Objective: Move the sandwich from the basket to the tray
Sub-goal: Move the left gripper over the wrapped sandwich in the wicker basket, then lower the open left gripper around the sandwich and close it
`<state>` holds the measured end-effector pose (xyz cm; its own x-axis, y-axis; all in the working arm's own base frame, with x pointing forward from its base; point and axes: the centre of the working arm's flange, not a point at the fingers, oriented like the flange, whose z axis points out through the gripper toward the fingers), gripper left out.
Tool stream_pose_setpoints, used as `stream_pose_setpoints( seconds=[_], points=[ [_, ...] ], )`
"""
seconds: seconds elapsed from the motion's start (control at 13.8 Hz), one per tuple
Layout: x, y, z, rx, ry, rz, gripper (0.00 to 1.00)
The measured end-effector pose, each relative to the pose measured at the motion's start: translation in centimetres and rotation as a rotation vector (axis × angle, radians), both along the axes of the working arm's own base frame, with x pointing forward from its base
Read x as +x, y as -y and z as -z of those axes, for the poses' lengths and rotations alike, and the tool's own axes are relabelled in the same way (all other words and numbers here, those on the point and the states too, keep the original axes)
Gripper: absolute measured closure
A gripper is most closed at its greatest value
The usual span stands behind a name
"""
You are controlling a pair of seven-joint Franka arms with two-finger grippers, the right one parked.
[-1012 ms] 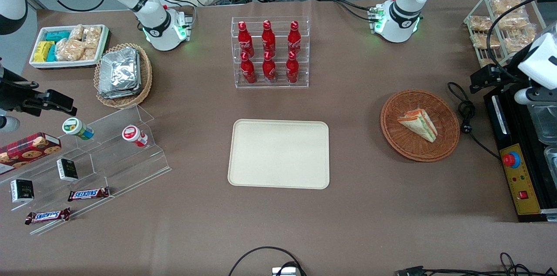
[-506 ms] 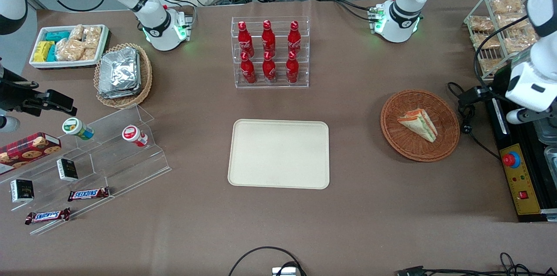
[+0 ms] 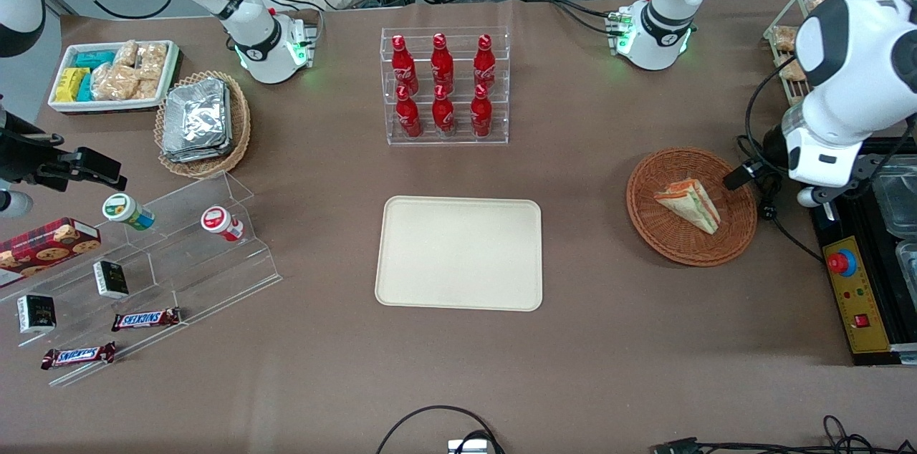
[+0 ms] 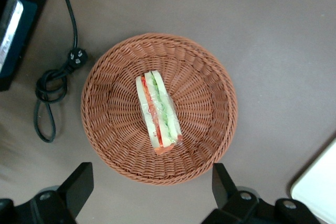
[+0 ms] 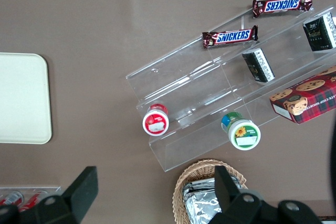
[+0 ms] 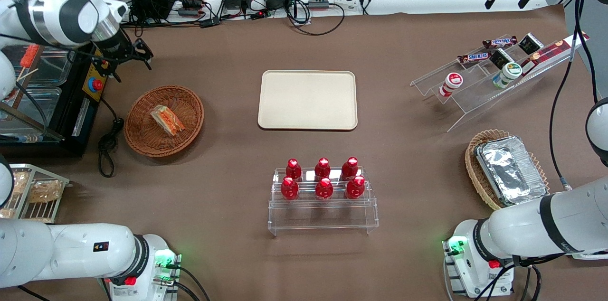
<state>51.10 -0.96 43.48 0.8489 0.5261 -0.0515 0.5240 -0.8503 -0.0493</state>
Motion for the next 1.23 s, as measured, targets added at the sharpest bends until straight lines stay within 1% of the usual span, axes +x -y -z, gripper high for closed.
stream_pose_setpoints(
  seconds=[0.22,0.58,0.8,1.08,1.23],
  points=[
    [-1.1,0.0,2.9,0.005,0.003,-0.077,0.0],
    [-3.1,0.0,8.2,0.005,0.053,-0.166,0.0],
    [-4.3,-0.1,10.7,0.002,0.077,-0.186,0.0],
    [-4.6,0.0,13.0,-0.001,0.096,-0.214,0.0],
    [-4.6,0.0,14.3,-0.005,0.112,-0.223,0.0]
  ],
)
